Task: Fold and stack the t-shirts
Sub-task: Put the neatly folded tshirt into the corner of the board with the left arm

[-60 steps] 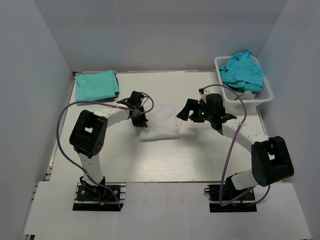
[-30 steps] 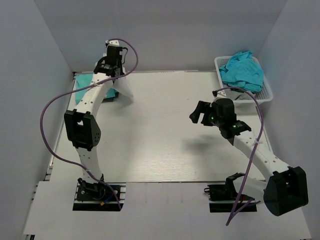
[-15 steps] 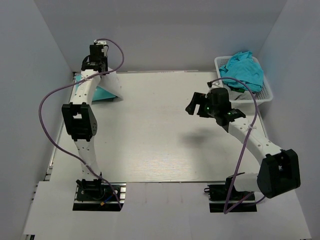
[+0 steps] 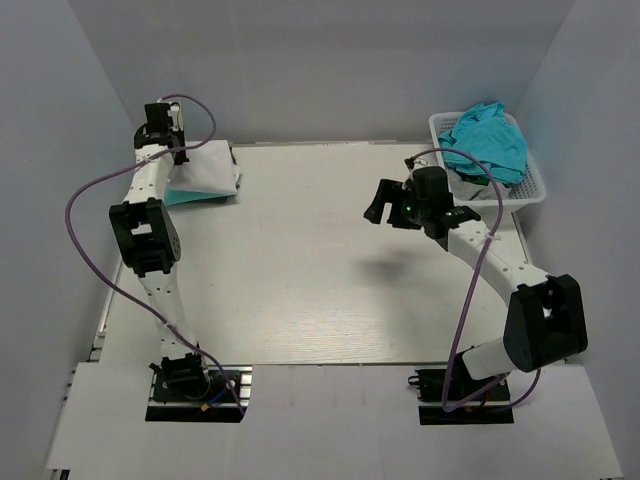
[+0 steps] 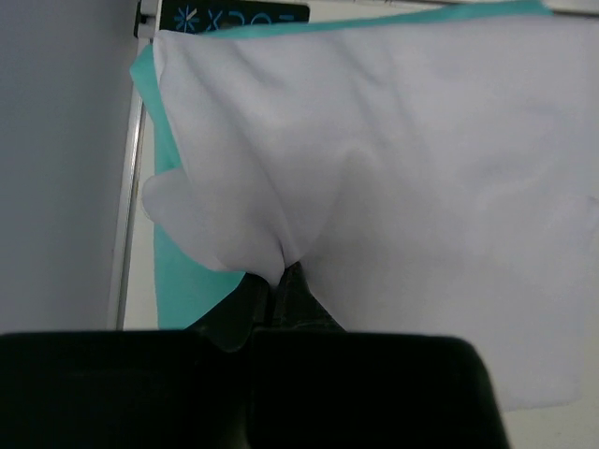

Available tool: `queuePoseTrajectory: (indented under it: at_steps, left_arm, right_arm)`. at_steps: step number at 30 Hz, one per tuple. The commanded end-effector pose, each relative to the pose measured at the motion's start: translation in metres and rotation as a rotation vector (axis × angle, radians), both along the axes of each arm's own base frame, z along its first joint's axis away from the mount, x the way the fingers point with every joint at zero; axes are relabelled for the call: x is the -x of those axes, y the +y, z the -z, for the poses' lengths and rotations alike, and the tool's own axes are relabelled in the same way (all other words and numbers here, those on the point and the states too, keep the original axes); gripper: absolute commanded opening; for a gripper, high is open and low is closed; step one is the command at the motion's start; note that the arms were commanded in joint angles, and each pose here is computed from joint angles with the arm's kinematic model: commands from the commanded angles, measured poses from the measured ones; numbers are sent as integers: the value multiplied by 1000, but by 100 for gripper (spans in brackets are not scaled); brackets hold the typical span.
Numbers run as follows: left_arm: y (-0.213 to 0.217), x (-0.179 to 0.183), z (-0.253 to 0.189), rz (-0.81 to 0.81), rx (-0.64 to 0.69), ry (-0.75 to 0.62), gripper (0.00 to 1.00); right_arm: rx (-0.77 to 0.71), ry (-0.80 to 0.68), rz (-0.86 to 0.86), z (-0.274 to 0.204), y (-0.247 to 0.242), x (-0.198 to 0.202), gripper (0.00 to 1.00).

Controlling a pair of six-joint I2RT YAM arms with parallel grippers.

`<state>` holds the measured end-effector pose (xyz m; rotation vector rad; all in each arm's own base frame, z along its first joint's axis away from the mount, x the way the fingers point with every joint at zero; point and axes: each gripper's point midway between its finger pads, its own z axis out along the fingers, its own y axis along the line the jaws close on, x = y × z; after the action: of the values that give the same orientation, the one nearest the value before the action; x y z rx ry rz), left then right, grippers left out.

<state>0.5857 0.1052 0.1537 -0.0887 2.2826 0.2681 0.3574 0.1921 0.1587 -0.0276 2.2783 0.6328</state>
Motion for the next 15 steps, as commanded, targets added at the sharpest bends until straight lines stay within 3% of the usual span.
queuePoseTrajectory:
  at_steps: [1,2,5,6,7,9,15]
  left_arm:
    - [14,1,-10,-16,-24,-1,0]
    - [17,0,-7,-36,-28,8,0]
    - [33,3,-3,-77,-44,22,36]
    - [33,5,4,-77,-42,40,49]
    - [40,7,6,-95,-48,54,73]
    - [42,5,-1,-134,-28,42,100]
    - [52,4,-29,-251,6,-25,100]
  right_arm:
    - [-32,-61,-15,-26,8,-16,90]
    - [-36,-48,-27,-23,12,-17,90]
    - [-41,-34,-34,-19,15,-19,90]
    - [-40,-35,-47,-19,17,-20,90]
    - [-46,-21,-57,-17,19,-19,90]
    - [-32,6,-71,-14,21,-21,90]
    - [-64,0,-96,-20,30,-24,90]
